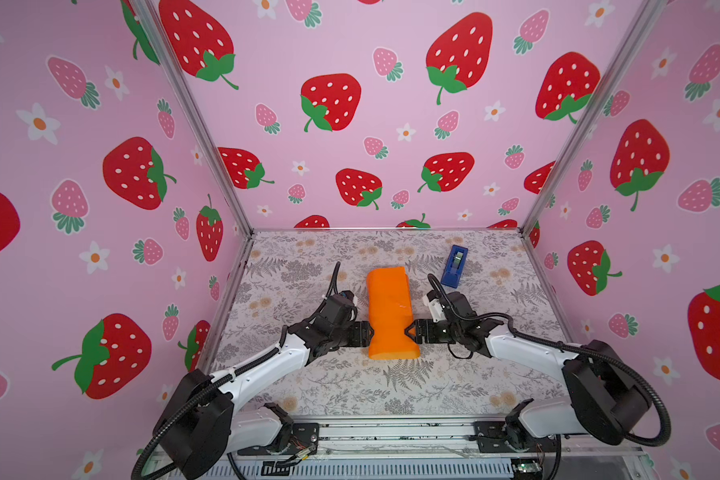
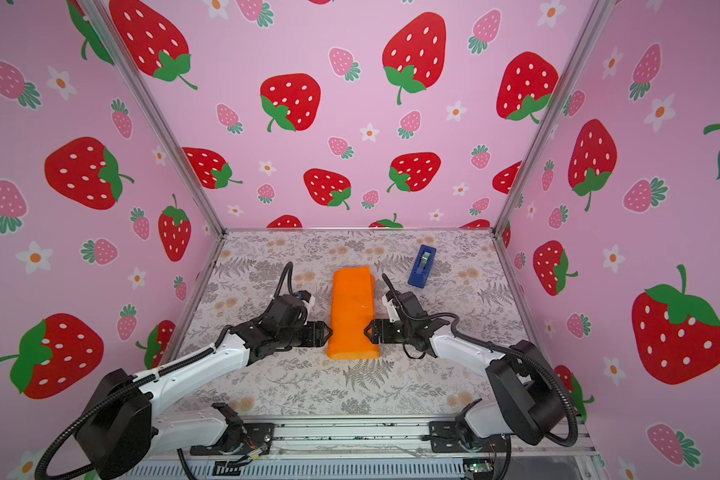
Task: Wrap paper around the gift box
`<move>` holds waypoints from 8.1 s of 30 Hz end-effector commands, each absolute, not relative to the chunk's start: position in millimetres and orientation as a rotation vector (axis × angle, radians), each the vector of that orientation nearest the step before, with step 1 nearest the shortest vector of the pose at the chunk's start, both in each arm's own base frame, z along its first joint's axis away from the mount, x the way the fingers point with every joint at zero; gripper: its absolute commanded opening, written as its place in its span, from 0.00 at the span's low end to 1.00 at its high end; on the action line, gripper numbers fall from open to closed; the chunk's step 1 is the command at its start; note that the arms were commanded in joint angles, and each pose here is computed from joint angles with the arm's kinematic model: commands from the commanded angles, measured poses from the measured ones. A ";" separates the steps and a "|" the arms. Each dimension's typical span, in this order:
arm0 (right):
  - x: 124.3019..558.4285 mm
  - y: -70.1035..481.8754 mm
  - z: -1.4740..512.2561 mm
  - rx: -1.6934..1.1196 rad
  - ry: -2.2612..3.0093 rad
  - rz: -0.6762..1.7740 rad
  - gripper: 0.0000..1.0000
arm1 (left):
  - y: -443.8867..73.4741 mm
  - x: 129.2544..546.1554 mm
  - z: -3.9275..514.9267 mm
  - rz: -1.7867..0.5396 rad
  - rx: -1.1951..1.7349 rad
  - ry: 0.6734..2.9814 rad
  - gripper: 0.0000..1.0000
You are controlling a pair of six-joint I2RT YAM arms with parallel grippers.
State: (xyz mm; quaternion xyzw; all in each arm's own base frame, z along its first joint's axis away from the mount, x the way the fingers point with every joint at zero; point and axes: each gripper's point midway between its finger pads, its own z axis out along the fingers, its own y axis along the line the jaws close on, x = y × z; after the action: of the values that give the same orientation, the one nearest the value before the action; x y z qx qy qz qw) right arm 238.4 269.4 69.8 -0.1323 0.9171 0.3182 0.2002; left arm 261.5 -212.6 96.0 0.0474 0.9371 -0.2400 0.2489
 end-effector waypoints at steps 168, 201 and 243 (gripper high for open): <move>292.2 305.8 9.9 -0.255 2.276 0.413 0.12 | -217.8 332.7 17.7 -0.173 -0.026 2.427 0.34; 284.4 307.0 23.8 -0.260 2.254 0.465 0.10 | -209.4 328.6 5.8 -0.186 -0.068 2.463 0.19; 231.0 324.8 150.5 -0.882 1.922 0.383 0.72 | -205.8 270.4 65.0 -0.352 0.020 2.454 0.29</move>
State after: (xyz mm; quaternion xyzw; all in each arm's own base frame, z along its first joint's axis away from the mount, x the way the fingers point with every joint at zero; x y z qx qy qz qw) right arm 226.4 309.7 136.9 -0.2410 0.8275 0.1965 0.4675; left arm 275.5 -209.7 57.1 0.0029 0.9354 -0.1362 0.3264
